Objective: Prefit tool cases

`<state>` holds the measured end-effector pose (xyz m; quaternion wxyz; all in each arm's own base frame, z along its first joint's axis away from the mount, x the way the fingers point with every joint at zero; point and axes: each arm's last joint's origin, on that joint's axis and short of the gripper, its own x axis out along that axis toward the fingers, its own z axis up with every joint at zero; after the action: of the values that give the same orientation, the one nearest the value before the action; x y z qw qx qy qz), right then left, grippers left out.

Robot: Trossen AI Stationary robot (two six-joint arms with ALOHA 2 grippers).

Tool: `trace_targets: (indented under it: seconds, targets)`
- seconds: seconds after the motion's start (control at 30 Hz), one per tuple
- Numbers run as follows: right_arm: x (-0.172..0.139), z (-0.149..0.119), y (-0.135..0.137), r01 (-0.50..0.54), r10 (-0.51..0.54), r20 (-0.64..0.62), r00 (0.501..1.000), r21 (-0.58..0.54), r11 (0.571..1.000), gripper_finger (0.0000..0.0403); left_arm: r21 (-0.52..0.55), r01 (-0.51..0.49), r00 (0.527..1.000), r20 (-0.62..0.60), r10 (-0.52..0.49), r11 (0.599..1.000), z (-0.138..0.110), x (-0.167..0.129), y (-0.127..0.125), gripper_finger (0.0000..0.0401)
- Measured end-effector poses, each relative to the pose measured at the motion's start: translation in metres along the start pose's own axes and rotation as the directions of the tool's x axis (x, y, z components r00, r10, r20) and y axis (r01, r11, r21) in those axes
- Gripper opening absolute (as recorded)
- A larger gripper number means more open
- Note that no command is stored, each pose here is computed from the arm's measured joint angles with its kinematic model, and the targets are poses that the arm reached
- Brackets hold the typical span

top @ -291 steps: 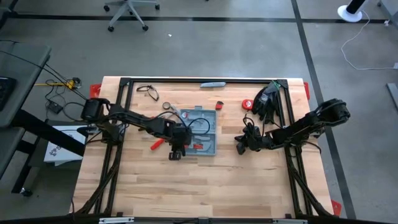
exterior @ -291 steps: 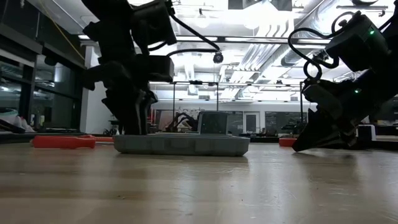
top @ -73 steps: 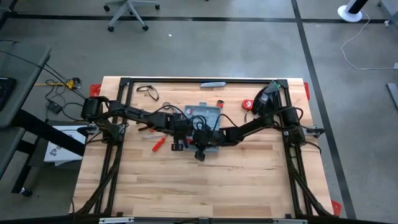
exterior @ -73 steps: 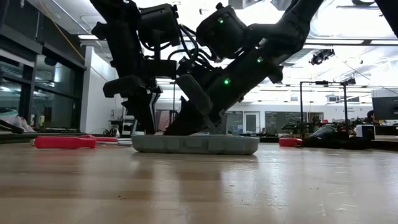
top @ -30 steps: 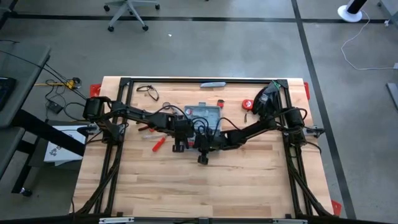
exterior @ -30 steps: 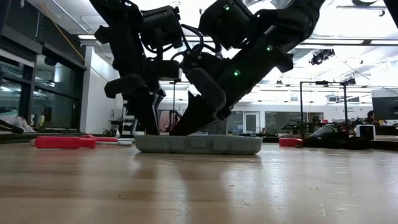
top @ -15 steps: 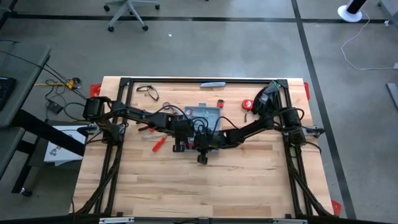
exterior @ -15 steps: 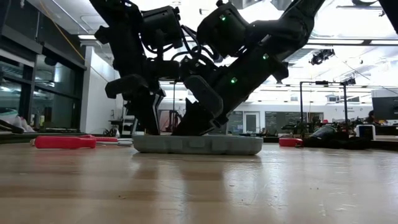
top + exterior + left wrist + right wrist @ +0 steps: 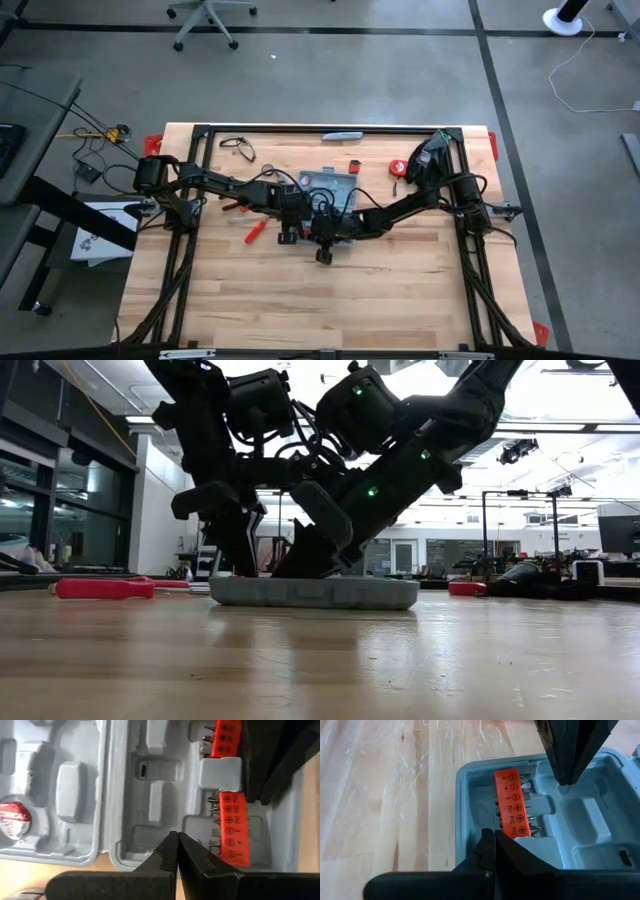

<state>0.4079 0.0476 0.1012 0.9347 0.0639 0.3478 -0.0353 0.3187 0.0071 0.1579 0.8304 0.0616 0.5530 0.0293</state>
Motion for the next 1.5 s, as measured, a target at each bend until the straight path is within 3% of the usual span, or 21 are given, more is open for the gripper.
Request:
trace_targets:
  seconds: [0.57,0.73,0.93,1.03,1.23,1.4,1.5]
  targets:
    - [0.0,-0.002,-0.002,0.074,-0.073,-0.008,0.997,0.016,0.997,0.0,0.043,-0.044,0.998,-0.032,0.045,0.998,-0.003,-0.001,0.0,0.0]
    - [0.0,-0.002,-0.003,0.079,-0.079,-0.008,0.997,0.018,0.997,0.0,0.071,-0.087,0.996,0.04,0.084,0.994,0.003,-0.013,-0.001,0.0]
    - [0.0,-0.002,-0.003,0.09,-0.09,-0.009,0.996,0.017,0.996,0.0,0.097,-0.004,1.0,0.025,0.002,0.995,0.0,-0.02,-0.005,0.0]
    - [0.0,-0.003,-0.003,0.091,-0.091,-0.014,0.996,0.016,0.996,0.0,0.114,0.036,0.999,-0.008,-0.036,0.993,-0.003,-0.021,-0.013,0.0]
    - [0.0,-0.003,-0.003,0.092,-0.091,-0.016,0.996,0.009,0.996,0.0,0.178,0.054,0.997,0.052,-0.065,0.983,0.002,-0.025,-0.039,0.0]
    - [0.0,-0.003,-0.003,0.091,-0.091,-0.016,0.996,0.001,0.996,0.0,0.203,-0.038,0.996,0.082,0.022,0.978,0.004,-0.022,-0.05,0.0]
    - [0.0,-0.003,-0.003,0.088,-0.088,-0.017,0.996,0.001,0.996,0.0,0.213,-0.039,0.998,0.053,0.029,0.976,0.003,-0.013,-0.053,0.0]
